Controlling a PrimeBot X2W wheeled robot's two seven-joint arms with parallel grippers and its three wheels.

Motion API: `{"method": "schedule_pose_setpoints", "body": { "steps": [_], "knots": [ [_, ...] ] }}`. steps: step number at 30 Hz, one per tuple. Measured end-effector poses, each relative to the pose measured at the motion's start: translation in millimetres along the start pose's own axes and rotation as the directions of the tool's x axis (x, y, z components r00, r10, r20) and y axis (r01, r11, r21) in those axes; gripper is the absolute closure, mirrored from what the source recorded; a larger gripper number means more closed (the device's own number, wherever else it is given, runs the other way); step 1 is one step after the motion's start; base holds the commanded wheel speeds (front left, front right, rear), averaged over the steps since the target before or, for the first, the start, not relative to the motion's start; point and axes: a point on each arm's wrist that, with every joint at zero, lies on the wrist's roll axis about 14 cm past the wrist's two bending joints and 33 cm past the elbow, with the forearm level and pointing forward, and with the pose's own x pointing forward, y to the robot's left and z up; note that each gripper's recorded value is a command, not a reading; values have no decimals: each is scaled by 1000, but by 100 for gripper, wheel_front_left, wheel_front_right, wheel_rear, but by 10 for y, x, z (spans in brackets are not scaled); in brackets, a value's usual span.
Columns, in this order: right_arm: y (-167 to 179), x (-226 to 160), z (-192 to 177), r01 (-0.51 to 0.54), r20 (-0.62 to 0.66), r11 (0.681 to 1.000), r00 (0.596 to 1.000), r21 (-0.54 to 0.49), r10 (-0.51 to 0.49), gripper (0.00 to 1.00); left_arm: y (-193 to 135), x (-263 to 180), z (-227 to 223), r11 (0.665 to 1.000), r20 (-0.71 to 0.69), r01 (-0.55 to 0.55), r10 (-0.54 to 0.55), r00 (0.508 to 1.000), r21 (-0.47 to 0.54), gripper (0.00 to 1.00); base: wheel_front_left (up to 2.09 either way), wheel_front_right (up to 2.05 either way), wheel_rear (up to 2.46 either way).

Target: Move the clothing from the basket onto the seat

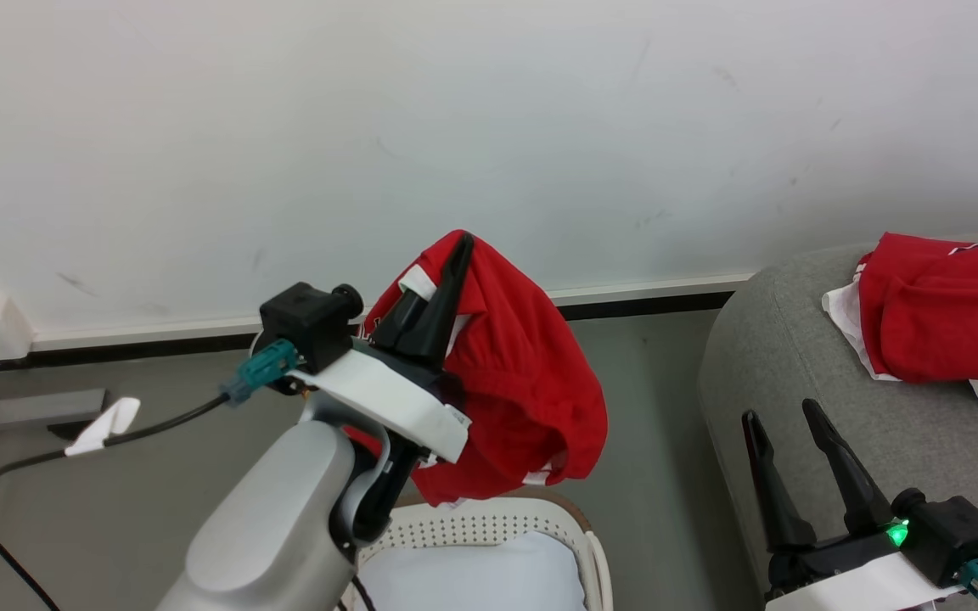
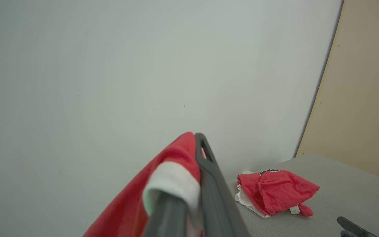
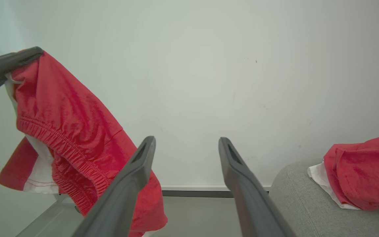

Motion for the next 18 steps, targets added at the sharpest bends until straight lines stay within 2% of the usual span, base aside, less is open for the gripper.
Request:
{"method": "schedule_pose_setpoints", "body": {
  "steps": [8,18],
  "knots": [
    [82,-9,-85,-42,-34,999,999,-14,41,0,30,0,-14,1000,-3,-13,13,1000,-6,100,0,0,0],
    [530,58,-419,-226,-154,973,964,-36,218,0,-123,-11,-21,999,-5,19,-19,1000,-37,100,0,0,0]
  ]
}}
